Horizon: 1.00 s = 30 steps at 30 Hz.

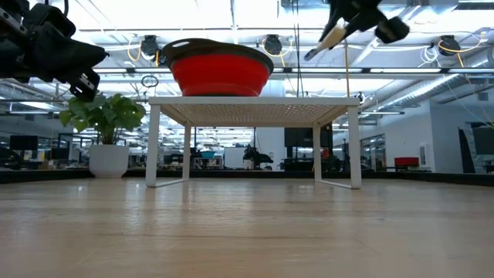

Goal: Pick & Place Fruit
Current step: Put the yellow knife on of the shelf

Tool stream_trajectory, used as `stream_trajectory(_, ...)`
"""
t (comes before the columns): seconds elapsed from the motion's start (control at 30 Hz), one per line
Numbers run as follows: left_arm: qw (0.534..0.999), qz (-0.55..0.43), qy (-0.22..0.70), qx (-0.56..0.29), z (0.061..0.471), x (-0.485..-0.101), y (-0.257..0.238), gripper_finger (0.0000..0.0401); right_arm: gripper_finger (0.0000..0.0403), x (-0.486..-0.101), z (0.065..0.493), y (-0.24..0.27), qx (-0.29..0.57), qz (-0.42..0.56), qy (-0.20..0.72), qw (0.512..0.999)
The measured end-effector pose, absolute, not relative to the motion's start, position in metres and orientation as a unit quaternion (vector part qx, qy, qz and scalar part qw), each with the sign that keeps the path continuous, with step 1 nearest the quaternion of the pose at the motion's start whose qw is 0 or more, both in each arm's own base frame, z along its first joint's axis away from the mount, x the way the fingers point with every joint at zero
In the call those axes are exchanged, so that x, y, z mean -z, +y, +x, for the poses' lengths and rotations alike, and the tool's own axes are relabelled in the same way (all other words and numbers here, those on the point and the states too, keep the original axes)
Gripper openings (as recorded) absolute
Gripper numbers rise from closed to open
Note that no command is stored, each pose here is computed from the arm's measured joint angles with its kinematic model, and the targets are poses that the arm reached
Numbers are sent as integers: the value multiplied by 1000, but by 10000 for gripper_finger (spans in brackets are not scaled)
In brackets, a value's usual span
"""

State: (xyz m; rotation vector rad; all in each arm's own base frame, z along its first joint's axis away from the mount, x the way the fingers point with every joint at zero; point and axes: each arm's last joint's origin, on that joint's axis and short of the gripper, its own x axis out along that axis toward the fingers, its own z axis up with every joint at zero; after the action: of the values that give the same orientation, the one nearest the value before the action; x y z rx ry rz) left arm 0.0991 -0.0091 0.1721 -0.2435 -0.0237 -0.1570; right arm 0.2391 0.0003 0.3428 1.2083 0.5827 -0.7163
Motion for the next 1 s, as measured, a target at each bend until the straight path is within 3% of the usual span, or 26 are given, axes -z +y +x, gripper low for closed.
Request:
stream_trajectory(0.4, 989, -121, -11, 79, 99, -172, -9, 19, 52, -317, 270, -33, 334, 551, 296, 705)
stream_trajectory(1.0, 990, -116, -12, 78, 99, -172, -9, 19, 52, -289, 296, -40, 348, 545, 329, 688)
